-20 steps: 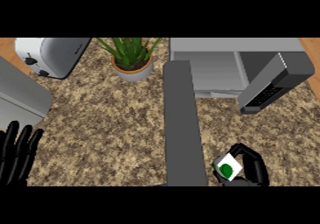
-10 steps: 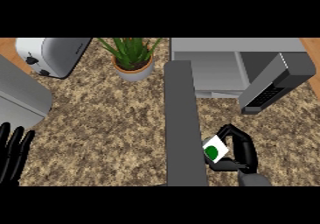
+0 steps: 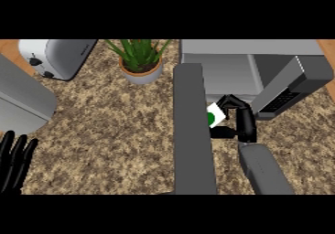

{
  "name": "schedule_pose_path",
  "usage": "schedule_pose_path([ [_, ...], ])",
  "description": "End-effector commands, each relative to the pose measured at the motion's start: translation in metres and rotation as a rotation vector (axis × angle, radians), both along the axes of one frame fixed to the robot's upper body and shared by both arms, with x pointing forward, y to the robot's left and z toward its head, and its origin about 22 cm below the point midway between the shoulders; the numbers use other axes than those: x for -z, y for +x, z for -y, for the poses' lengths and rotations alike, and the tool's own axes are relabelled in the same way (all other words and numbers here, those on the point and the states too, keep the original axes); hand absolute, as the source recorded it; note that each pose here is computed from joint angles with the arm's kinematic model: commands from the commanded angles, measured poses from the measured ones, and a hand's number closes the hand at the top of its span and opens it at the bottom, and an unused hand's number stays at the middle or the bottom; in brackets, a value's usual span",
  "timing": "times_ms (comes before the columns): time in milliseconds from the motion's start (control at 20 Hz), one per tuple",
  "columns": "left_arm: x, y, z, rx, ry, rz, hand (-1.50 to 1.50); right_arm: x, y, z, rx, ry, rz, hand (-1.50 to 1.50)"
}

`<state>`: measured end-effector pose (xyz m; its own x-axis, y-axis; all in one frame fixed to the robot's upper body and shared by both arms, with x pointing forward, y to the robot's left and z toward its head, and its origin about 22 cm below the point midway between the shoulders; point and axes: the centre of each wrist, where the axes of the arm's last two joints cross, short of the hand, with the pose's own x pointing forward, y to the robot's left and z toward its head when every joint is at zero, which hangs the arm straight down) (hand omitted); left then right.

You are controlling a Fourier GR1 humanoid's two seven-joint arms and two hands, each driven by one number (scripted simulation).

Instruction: Pick up the milk, place it into the microwave and close the microwave

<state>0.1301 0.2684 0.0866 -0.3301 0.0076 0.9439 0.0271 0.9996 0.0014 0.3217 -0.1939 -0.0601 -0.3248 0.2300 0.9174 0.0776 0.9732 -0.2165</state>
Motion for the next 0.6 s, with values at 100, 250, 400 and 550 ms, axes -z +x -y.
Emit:
schedule_pose_path([
  [100,-0.001,0.001,0.002,0.007,-0.004,0.01,-1.5,-0.026,0.052,-0.009,0.087,-0.101,-0.051,1.5],
  [250,-0.001,0.009,-0.005,0.029,-0.001,0.02,-1.5,-0.041,0.074,0.01,0.132,-0.139,-0.054,1.5],
  [400,-0.013,0.007,-0.001,0.039,0.005,0.037,-1.5,-0.044,0.084,0.016,0.17,-0.19,-0.078,1.5],
  [550,-0.009,0.013,0.001,0.071,0.004,0.027,-1.5,-0.052,0.09,0.033,0.25,-0.238,-0.057,1.5],
])
